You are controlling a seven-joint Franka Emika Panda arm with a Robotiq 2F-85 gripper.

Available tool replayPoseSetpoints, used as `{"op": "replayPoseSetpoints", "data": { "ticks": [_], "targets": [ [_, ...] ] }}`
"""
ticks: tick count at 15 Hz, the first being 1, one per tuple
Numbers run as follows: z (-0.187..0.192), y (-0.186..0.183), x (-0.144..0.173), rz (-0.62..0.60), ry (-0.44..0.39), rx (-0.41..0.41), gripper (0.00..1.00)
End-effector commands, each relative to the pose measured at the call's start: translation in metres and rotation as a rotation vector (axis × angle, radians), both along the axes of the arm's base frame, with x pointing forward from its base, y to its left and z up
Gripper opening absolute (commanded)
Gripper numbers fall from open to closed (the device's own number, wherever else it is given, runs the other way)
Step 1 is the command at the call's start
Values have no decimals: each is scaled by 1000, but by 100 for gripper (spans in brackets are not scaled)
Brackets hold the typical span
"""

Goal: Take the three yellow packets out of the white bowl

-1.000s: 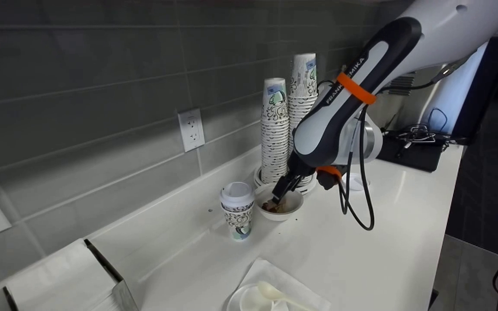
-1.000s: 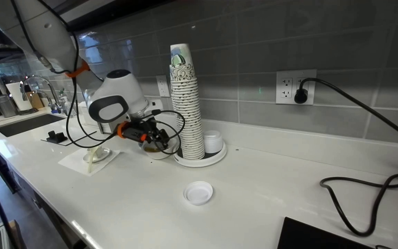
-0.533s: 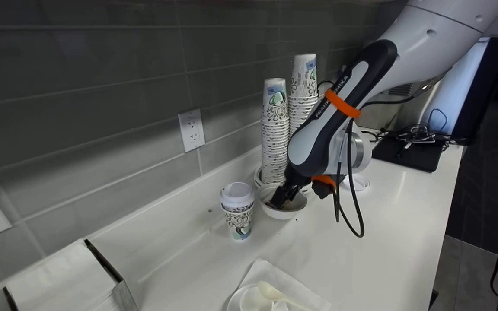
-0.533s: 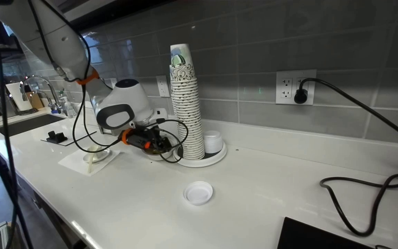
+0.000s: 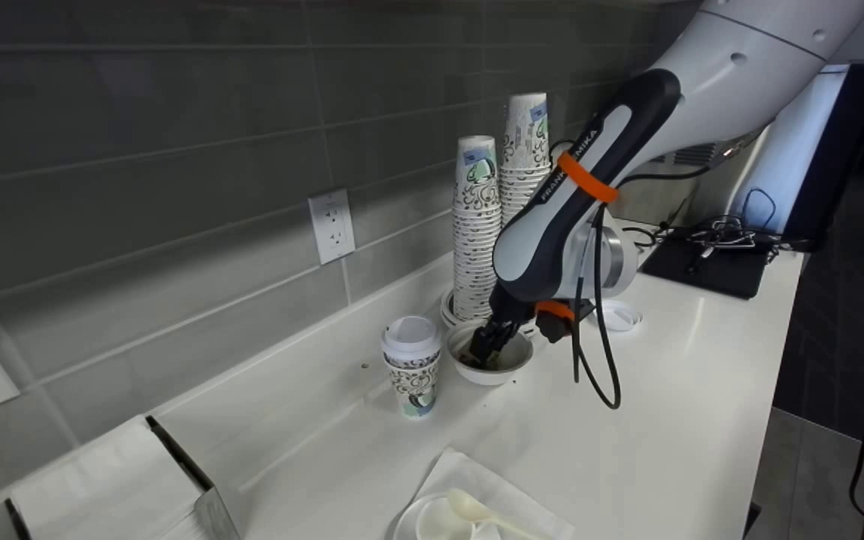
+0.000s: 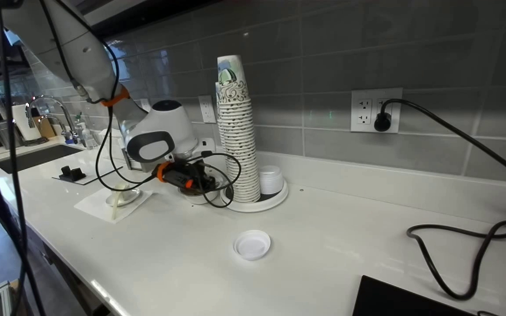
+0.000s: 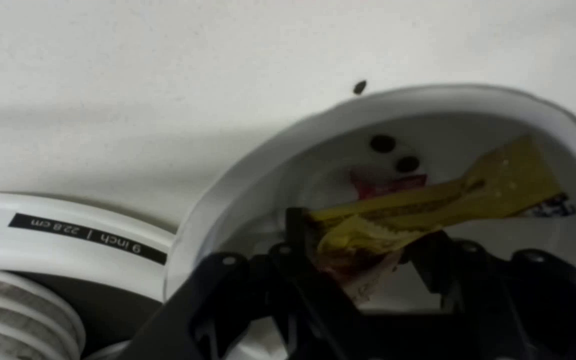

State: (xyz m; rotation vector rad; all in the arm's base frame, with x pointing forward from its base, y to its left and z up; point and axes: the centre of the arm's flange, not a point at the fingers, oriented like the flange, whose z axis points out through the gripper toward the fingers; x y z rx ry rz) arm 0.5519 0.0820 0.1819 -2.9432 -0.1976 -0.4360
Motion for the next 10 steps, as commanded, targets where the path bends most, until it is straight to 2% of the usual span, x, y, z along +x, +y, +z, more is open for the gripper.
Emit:
{"op": "replayPoseSetpoints", "data": {
  "ticks": [1,5,8,10],
  "targets": [
    [5,6,6,-9,30,12,28],
    [15,13,6,-14,44,-8,23],
    [21,17,5,-24,54,-20,24],
    [27,20,3,-31,64,-26,18]
  ]
}}
